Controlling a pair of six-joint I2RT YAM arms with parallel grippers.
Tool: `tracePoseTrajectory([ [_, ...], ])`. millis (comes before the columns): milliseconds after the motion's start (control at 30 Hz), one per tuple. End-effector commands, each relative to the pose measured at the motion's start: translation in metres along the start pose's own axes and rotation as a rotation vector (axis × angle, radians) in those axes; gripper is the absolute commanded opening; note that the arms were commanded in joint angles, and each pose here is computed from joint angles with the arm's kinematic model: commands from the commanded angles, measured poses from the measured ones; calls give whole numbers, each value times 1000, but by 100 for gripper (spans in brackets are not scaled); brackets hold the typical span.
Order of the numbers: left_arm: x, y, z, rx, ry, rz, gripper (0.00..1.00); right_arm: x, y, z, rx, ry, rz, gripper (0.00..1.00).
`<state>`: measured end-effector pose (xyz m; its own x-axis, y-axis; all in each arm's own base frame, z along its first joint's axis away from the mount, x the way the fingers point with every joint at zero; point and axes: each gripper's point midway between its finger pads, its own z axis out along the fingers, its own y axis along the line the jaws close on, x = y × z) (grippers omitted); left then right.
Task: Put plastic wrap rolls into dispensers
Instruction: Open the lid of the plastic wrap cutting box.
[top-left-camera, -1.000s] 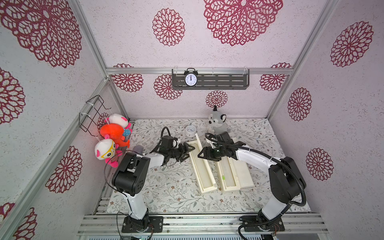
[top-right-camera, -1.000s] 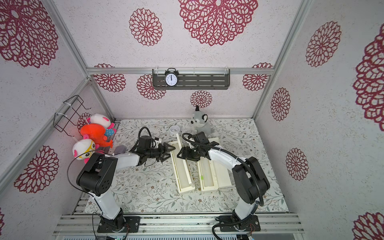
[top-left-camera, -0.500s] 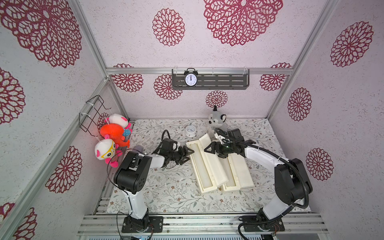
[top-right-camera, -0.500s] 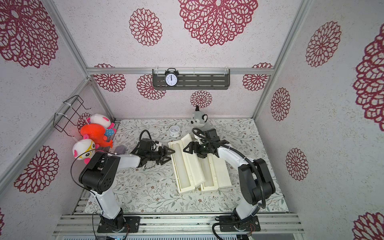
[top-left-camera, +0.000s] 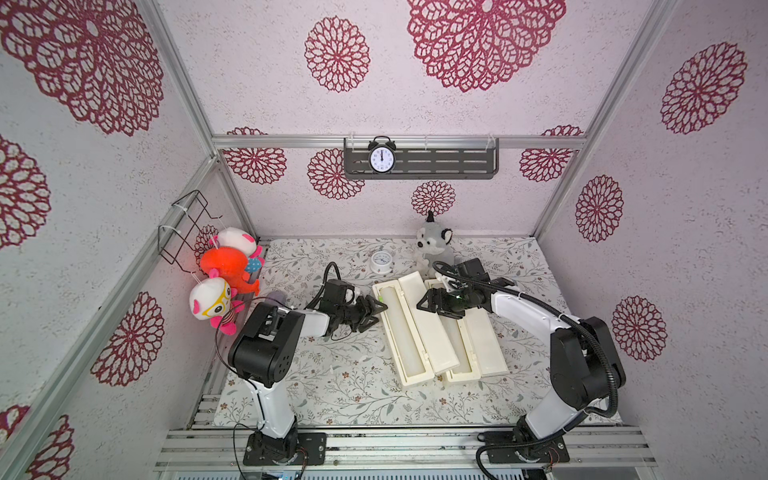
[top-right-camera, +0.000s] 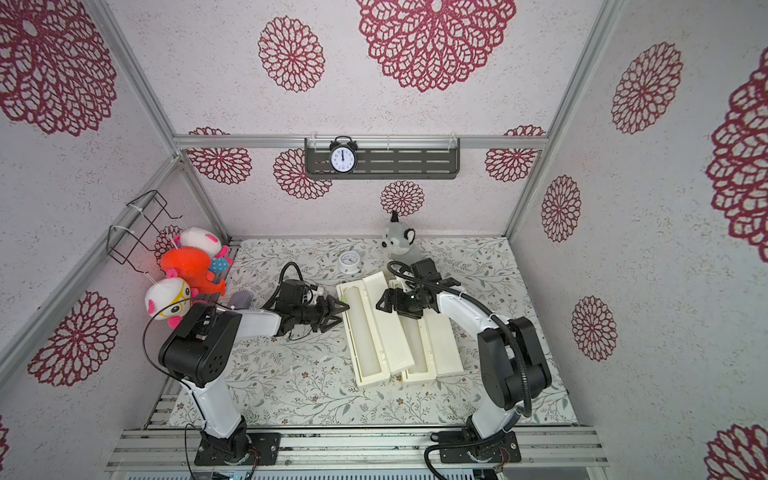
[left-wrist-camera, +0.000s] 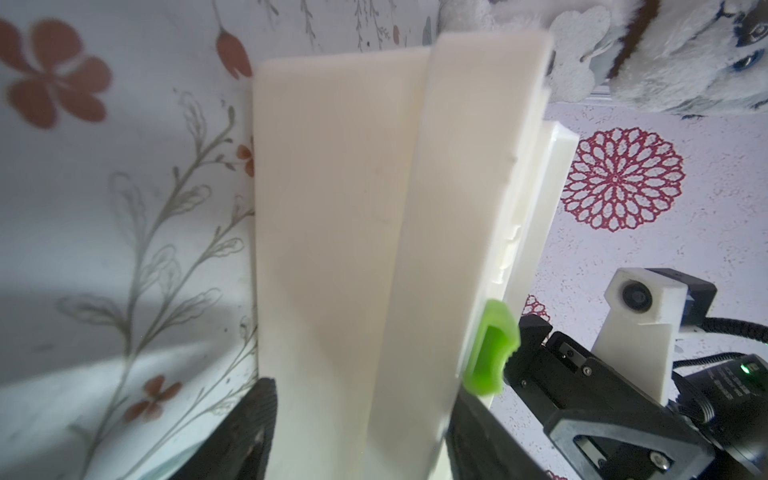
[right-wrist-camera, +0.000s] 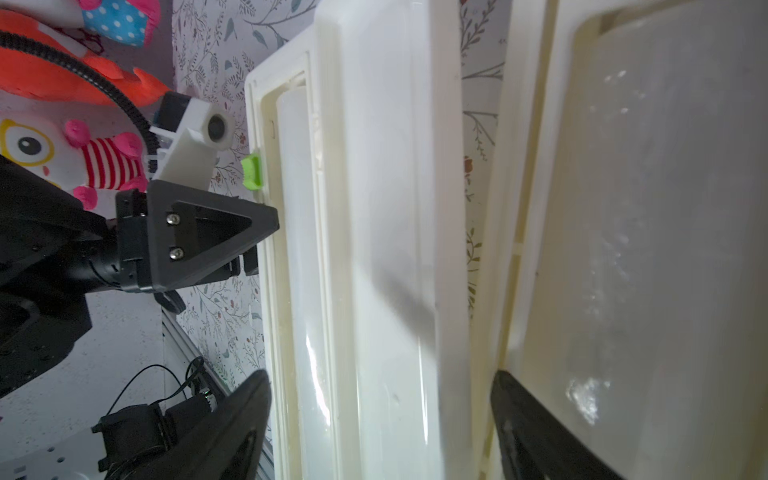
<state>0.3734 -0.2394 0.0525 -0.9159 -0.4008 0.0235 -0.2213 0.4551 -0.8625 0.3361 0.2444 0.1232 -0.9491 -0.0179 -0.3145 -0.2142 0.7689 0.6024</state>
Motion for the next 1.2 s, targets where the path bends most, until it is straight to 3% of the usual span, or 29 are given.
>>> tracePoseTrajectory([
  [0, -11, 13, -2, -42, -20, -12, 65, 12, 4, 10, 33, 21, -34, 83],
  [433, -39, 17, -20, -89, -27, 33, 64, 42, 32, 50, -26, 46, 2, 80],
  [567, -41, 13, -24, -95, -14, 57, 65, 46, 40, 52, -48, 29, 26, 84],
  [733, -48, 10, -41, -110, -36, 83, 69, 29, 23, 22, 130, -57, -36, 99],
  [1033, -61, -1, -76, -129, -105, 120, 72, 2, 0, -39, 344, -170, -93, 99],
  [1167, -64, -12, -92, -146, -137, 205, 76, -15, -35, -72, 447, -245, -93, 99],
])
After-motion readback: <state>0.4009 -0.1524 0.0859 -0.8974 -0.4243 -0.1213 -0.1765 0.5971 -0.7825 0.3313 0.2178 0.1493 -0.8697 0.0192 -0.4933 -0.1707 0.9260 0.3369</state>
